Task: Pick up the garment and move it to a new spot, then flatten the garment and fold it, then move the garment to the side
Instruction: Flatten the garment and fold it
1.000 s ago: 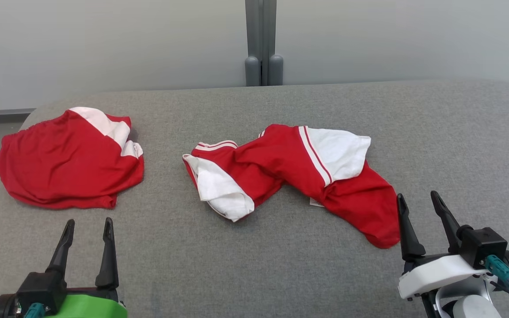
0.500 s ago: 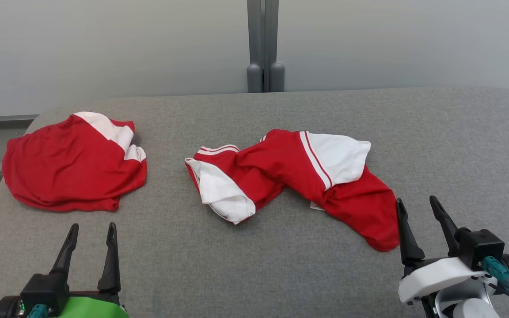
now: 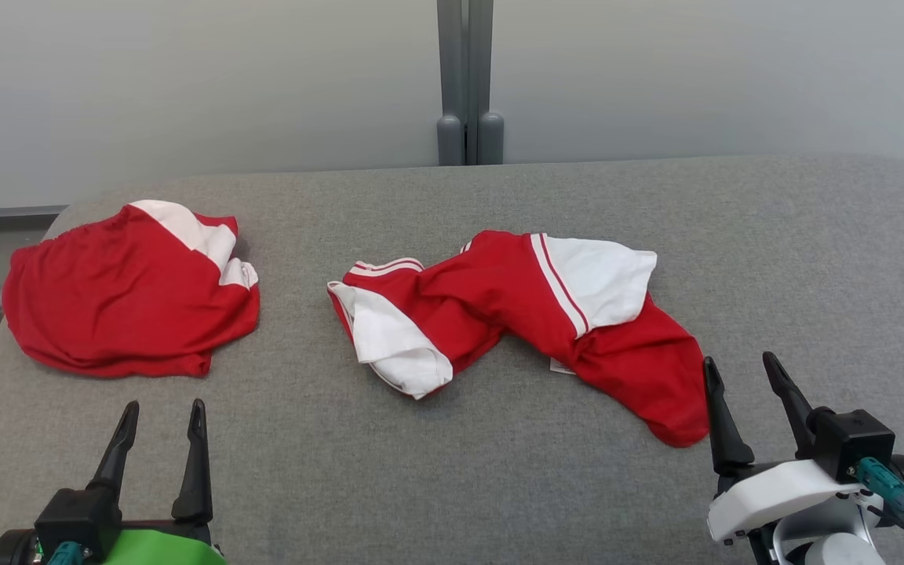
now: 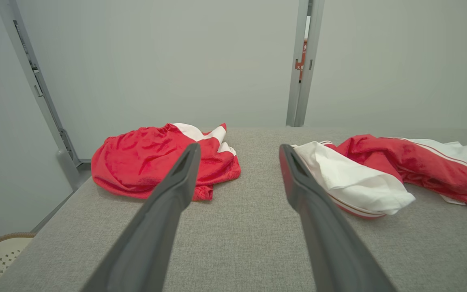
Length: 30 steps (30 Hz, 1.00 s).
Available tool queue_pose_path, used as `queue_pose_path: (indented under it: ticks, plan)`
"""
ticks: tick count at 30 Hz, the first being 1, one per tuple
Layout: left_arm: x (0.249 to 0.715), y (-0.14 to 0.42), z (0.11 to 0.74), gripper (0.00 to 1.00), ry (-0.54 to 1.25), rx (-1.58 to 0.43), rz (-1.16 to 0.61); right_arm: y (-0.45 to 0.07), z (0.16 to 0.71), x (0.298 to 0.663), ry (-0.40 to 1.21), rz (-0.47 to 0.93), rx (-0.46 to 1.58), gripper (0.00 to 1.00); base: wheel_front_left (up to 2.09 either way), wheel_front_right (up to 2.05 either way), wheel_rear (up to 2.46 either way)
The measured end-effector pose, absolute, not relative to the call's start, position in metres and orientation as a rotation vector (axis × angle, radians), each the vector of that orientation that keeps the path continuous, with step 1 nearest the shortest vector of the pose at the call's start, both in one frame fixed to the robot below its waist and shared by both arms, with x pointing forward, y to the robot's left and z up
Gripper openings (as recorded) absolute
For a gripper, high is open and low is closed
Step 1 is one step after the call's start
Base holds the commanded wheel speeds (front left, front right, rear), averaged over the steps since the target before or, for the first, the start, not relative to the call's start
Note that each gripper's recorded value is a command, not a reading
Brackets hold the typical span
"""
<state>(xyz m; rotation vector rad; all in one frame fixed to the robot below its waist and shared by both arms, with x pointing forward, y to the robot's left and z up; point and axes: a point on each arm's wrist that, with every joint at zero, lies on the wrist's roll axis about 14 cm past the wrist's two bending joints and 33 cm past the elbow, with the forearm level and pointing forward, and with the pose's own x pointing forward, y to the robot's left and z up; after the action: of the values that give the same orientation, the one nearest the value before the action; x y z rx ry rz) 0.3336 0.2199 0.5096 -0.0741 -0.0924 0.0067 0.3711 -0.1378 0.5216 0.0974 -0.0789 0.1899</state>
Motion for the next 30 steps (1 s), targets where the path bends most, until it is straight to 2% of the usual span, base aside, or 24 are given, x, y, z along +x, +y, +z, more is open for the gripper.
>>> queue_pose_path:
  ticks: [30]
  plan:
    - [0.3344,0.2195,0.5041,1.00,-0.077,-0.075,0.011,-0.1397,0.5175,0.3714,-0.068,0.184,0.099,1.00,0.00,0.00,0.00]
